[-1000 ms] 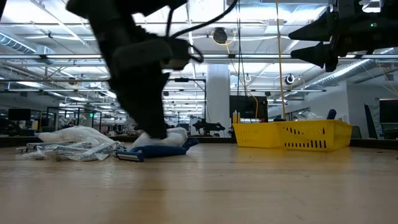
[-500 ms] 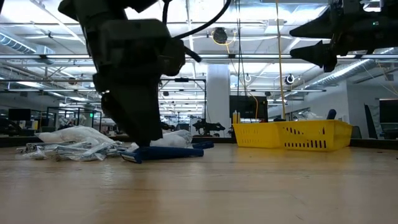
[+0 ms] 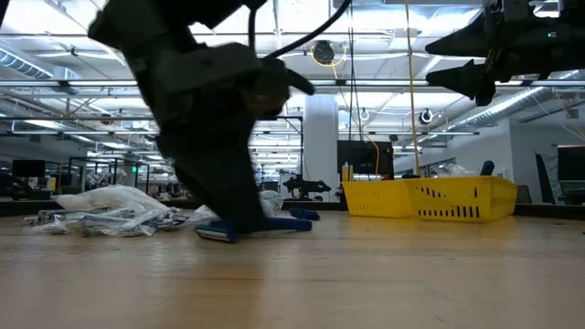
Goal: Pick & Place Travel size toiletries
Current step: Put the blue razor into the bottom right yellow bin
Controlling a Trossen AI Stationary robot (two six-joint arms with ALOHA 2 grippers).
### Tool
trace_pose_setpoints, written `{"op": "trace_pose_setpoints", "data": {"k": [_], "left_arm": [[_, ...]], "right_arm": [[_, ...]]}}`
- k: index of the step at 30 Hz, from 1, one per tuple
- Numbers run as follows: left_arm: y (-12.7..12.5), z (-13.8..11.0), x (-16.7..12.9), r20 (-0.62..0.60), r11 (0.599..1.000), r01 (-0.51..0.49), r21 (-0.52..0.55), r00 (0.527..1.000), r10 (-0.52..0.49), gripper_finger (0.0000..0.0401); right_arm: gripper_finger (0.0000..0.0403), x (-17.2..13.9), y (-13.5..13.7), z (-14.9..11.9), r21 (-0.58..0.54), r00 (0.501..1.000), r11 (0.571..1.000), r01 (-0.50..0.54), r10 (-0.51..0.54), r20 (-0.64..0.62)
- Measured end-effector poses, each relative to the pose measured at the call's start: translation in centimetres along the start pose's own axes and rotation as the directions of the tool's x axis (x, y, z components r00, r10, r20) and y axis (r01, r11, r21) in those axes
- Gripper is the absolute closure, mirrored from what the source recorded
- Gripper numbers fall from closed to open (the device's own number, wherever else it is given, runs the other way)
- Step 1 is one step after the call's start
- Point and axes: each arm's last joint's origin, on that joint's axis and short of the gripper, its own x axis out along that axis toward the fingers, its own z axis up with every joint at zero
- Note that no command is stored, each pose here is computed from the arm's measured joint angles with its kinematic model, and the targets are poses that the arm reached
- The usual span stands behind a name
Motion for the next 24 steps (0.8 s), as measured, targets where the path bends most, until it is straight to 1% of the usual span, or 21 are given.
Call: {"op": "trace_pose_setpoints", "data": {"k": [3, 9, 12, 15, 18, 21, 23, 24], "left_arm": [[0.4, 0.3, 0.8, 0.014, 1.0, -0.006, 0.009, 1.0, 0.006, 0.0151], [0.9, 0.4, 1.1, -0.009, 1.0, -0.002, 0.029, 1.0, 0.003, 0.0152], [1.0, 0.4, 1.1, -0.019, 0.999, -0.005, 0.04, 1.0, 0.006, 0.0168], [1.1, 0.3, 1.1, -0.016, 0.998, -0.022, 0.055, 1.0, 0.023, 0.0208], [1.4, 0.4, 1.2, -0.009, 0.998, -0.043, 0.042, 0.999, 0.043, 0.0265], [1.9, 0.6, 1.2, -0.012, 0.999, -0.052, -0.004, 0.999, 0.052, 0.0328], [2.0, 0.9, 1.3, -0.001, 0.999, -0.048, 0.016, 0.999, 0.048, 0.0371], [2.0, 0.9, 1.3, 0.003, 0.998, -0.048, 0.036, 0.999, 0.048, 0.0383]], "right_arm": [[0.0096, 0.0, 0.0, -0.1, -0.003, 1.0, 1.0, 0.001, -0.001, -0.006], [0.0096, 0.1, 0.0, -0.2, -0.005, 1.0, 1.0, 0.003, -0.003, -0.013], [0.0096, 0.1, 0.0, -0.2, -0.005, 1.0, 1.0, 0.003, -0.003, -0.013], [0.0096, 0.1, 0.0, -0.2, -0.002, 1.0, 1.0, 0.004, -0.004, -0.013], [0.0096, 0.1, 0.0, -0.2, 0.038, 1.0, 0.999, 0.005, -0.004, -0.013], [0.0096, 0.1, 0.0, -0.2, 0.066, 1.0, 0.998, 0.006, -0.005, -0.013], [0.0096, 0.1, 0.0, -0.2, 0.075, 1.0, 0.997, 0.007, -0.006, -0.016], [0.0096, 0.1, 0.0, -0.2, 0.073, 1.0, 0.997, 0.008, -0.007, -0.02]]}}
